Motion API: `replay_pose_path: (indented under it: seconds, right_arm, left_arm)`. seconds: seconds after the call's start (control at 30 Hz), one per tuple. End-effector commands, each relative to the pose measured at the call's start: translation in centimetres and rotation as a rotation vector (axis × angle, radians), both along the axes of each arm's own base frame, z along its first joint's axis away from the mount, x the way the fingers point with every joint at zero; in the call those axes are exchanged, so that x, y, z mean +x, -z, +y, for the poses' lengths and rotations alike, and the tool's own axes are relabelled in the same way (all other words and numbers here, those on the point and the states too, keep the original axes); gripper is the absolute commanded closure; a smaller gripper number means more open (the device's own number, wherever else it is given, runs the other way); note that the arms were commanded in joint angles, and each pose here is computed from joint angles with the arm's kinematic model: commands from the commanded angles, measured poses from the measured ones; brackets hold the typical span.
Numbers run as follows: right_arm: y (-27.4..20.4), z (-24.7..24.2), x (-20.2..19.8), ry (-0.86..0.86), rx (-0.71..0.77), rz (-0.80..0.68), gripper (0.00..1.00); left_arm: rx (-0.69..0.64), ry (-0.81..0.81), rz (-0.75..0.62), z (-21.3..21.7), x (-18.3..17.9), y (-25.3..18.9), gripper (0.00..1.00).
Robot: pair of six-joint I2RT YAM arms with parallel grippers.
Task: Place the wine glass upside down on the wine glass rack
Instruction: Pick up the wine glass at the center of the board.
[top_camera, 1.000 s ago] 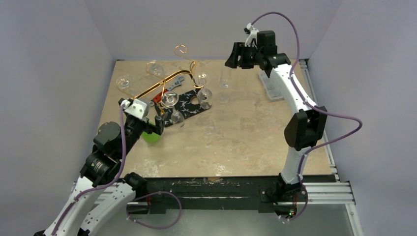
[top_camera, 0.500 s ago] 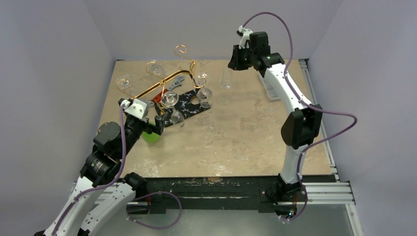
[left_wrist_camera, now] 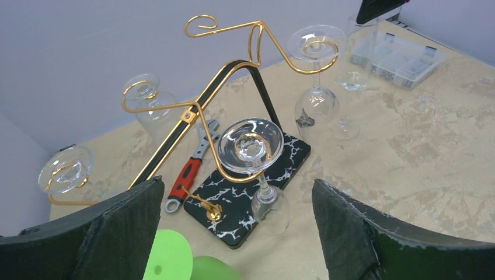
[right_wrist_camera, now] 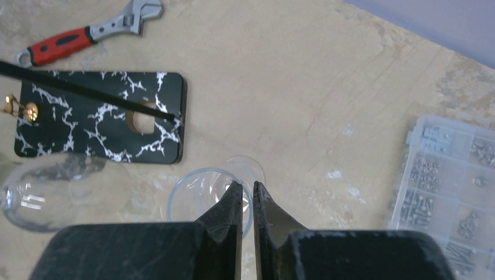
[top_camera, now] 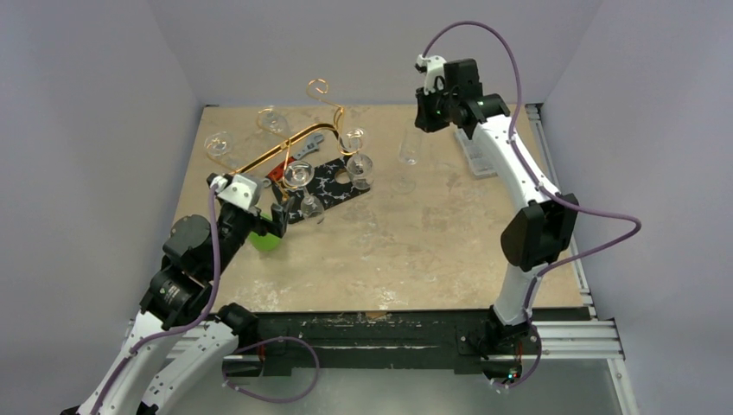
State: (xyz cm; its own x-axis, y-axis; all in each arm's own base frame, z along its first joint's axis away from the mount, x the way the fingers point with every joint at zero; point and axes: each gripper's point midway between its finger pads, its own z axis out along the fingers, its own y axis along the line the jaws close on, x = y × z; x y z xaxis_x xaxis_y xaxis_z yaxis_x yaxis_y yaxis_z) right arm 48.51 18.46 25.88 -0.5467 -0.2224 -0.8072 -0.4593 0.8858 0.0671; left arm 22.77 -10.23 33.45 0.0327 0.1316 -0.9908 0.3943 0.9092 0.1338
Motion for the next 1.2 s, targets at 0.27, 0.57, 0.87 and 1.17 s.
replay_pose_path:
  seconds: [0.27,0.57,0.87,1.17]
  right_arm:
    - [-4.6,-0.4,-8.5,-0.186,0.027,-0.097,1.00]
    - [-3.0,-0.7,-13.8,-0.257,0.082,-0.047,1.00]
    - [-2.1,0.2,-18.9,-0.379,0.162,0.037,1.00]
    - [-1.8,0.9,-21.9,-0.466,0.214,0.079,1.00]
  left_arm:
    - [-0.059,0.019,-0.025,-0.5,-0.1,-0.9,0.06]
    - [-0.137,0.089,0.061,-2.3,-0.2,0.0,0.01]
    - [-0.322,0.194,0.262,-4.9,-2.1,1.8,0.01]
    - [-0.507,0.294,0.517,-7.9,-4.4,5.0,0.01]
